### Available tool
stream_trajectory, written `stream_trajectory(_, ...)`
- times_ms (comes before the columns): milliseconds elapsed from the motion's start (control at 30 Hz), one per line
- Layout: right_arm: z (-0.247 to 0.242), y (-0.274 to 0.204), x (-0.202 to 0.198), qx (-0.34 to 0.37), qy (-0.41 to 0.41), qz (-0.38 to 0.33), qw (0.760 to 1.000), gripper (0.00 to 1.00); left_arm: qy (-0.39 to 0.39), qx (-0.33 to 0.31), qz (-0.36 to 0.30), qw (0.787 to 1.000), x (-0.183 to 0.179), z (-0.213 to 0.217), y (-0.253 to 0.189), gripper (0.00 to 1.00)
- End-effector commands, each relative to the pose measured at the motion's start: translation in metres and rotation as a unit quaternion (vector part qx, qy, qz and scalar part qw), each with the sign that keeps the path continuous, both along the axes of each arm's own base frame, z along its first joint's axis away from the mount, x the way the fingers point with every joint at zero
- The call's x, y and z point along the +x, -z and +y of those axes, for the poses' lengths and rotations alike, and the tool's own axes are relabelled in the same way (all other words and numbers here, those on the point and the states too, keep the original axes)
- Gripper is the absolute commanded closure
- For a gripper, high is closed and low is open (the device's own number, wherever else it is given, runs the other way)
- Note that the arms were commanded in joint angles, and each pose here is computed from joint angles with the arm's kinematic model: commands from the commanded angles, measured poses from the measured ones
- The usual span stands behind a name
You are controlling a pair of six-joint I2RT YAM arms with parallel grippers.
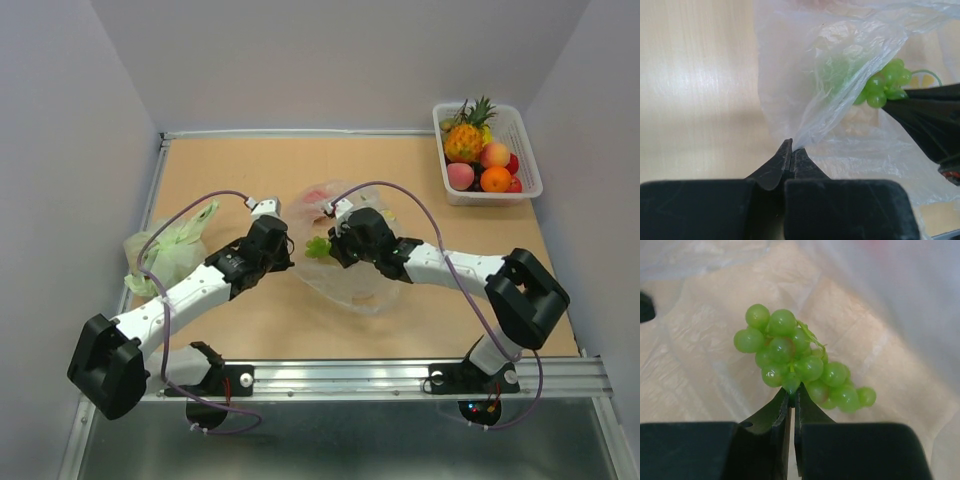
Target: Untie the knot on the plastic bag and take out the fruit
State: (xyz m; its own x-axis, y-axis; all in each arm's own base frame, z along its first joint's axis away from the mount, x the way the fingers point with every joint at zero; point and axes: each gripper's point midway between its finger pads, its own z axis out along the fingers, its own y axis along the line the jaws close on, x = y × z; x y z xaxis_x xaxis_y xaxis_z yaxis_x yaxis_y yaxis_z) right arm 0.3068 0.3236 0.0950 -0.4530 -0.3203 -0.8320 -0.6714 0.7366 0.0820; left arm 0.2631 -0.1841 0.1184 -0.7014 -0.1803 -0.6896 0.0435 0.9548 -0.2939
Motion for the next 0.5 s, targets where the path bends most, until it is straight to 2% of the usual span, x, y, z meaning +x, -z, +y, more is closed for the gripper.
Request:
stream_trajectory(0, 0.021, -0.07, -0.012, 0.061, -0.068, -0.037, 0.995, 0.99, -0.04, 0.017, -0.027, 0.999, 0.022, 0.018, -0.02, 1.0)
stream_trajectory(233, 0.006, -0.129, -0.035, 0.1, -0.08, -0.058, 0.99, 1.0, -0.052, 0.022, -0.038, 0.998, 0.042, 0.027, -0.03, 1.0)
stream_trajectory(467, 0.006, -0.206, -0.041, 0.158, -0.086, -0.104, 0.978, 0.99, -0.038, 0.02, -0.032, 0.999, 0.044, 0.021, -0.025, 1.0)
